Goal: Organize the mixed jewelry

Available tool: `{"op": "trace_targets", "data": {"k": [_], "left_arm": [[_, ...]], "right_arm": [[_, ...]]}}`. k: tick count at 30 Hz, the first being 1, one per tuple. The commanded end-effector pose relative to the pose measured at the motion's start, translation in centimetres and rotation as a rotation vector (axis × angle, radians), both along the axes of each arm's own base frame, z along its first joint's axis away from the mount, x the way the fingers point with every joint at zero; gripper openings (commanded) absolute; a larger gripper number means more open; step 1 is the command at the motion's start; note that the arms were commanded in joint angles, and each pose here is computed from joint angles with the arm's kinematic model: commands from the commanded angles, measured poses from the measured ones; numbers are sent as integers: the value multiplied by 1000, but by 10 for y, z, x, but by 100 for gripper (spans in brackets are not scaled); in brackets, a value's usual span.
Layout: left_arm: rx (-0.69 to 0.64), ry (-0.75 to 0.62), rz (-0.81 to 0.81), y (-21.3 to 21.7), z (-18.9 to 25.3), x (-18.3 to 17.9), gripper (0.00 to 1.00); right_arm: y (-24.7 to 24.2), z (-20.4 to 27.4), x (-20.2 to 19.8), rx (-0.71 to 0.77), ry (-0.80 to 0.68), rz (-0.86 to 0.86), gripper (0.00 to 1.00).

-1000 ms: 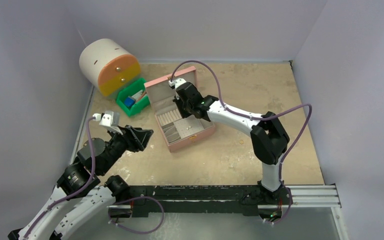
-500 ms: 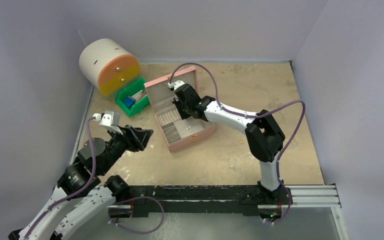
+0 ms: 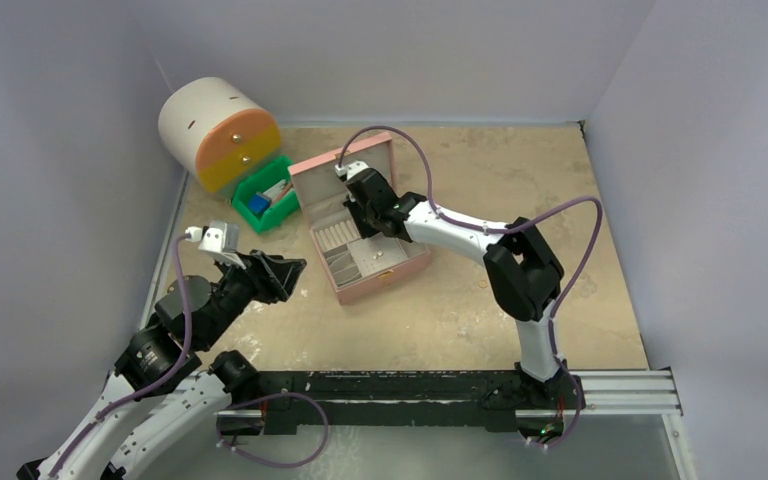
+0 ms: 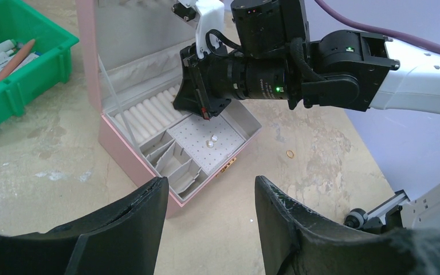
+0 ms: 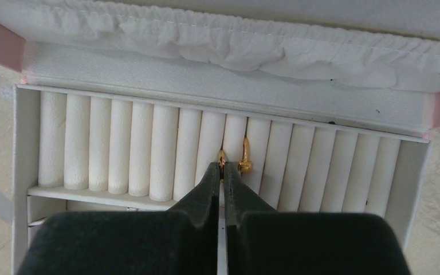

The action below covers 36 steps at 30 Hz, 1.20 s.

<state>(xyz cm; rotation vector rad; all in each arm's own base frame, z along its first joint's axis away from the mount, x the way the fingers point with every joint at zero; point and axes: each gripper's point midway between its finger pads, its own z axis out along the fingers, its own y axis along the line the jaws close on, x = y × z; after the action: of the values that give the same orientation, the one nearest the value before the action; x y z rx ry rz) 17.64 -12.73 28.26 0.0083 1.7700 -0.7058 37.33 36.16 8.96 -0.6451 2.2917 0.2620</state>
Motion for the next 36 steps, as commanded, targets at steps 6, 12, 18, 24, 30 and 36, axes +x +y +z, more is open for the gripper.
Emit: {"op": "trace_targets", "data": {"k": [6, 12, 18, 24, 30, 36], "left_arm": [[-2, -35, -6, -1, 8, 1, 56], [-1, -34, -4, 0, 8, 2, 56], [-2, -33, -4, 0, 8, 2, 57], [-2, -30, -3, 0, 7, 2, 57], [-1, -31, 0, 0, 7, 2, 57], [-6, -32, 2, 1, 8, 1, 57]], "right_arm": [[1, -3, 16, 24, -19, -60, 5], [3, 6, 13, 57, -17, -57, 15], [4, 36, 8, 117, -37, -50, 25], [1, 75, -3, 195, -64, -41, 32], [-15, 103, -22, 256, -80, -55, 32], [-59, 112, -43, 239, -116, -153, 32]]}}
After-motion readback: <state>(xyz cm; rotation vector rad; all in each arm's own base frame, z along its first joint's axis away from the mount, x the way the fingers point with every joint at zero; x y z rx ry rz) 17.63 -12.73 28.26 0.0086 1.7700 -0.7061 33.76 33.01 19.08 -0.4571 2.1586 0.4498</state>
